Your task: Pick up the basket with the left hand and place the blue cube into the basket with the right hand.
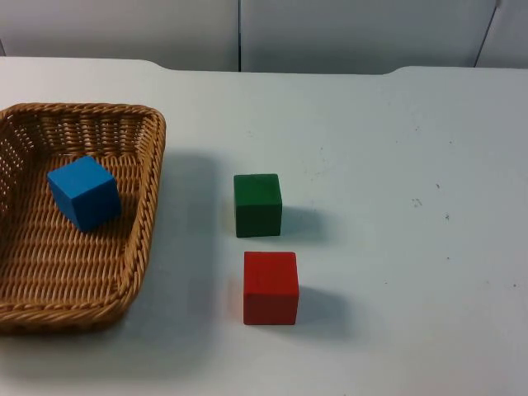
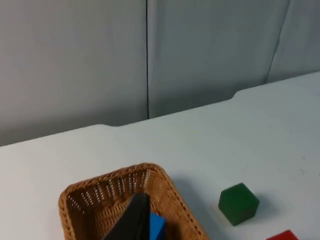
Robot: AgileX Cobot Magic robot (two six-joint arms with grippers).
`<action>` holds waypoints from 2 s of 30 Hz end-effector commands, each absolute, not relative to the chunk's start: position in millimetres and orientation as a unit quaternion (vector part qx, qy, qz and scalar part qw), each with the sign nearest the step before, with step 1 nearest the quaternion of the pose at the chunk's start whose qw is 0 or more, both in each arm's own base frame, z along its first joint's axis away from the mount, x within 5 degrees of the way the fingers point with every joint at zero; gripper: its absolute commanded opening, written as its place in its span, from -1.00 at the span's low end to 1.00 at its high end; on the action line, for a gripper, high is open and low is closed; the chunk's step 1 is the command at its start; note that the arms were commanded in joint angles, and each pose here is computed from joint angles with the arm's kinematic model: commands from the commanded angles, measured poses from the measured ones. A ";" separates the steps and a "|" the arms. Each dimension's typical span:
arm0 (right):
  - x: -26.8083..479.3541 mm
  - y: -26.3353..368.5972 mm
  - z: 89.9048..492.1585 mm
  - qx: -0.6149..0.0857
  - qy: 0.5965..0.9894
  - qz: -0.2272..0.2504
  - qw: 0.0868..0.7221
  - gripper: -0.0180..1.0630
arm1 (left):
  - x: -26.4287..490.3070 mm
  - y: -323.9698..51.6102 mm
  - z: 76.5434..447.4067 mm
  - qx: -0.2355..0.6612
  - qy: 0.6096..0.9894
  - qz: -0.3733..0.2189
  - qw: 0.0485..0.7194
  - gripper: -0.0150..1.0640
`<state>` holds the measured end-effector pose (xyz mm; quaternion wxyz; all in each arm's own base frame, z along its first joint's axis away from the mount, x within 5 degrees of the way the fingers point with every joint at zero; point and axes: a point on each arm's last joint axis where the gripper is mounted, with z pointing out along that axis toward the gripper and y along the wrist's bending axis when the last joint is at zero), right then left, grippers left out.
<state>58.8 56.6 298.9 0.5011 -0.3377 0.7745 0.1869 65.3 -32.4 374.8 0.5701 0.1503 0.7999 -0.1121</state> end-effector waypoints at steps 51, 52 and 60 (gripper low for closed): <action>10.2 -17.3 284.8 -0.339 0.794 0.144 0.484 0.26 | -7.2 -1.2 279.6 0.008 0.854 0.002 0.520 0.84; 10.2 -17.3 284.8 -0.339 0.794 0.144 0.484 0.26 | -7.2 -1.2 279.6 0.008 0.854 0.002 0.520 0.84; 6.8 -12.9 285.6 -0.340 0.791 0.177 0.477 0.26 | -7.2 -1.2 279.6 0.008 0.854 0.002 0.520 0.84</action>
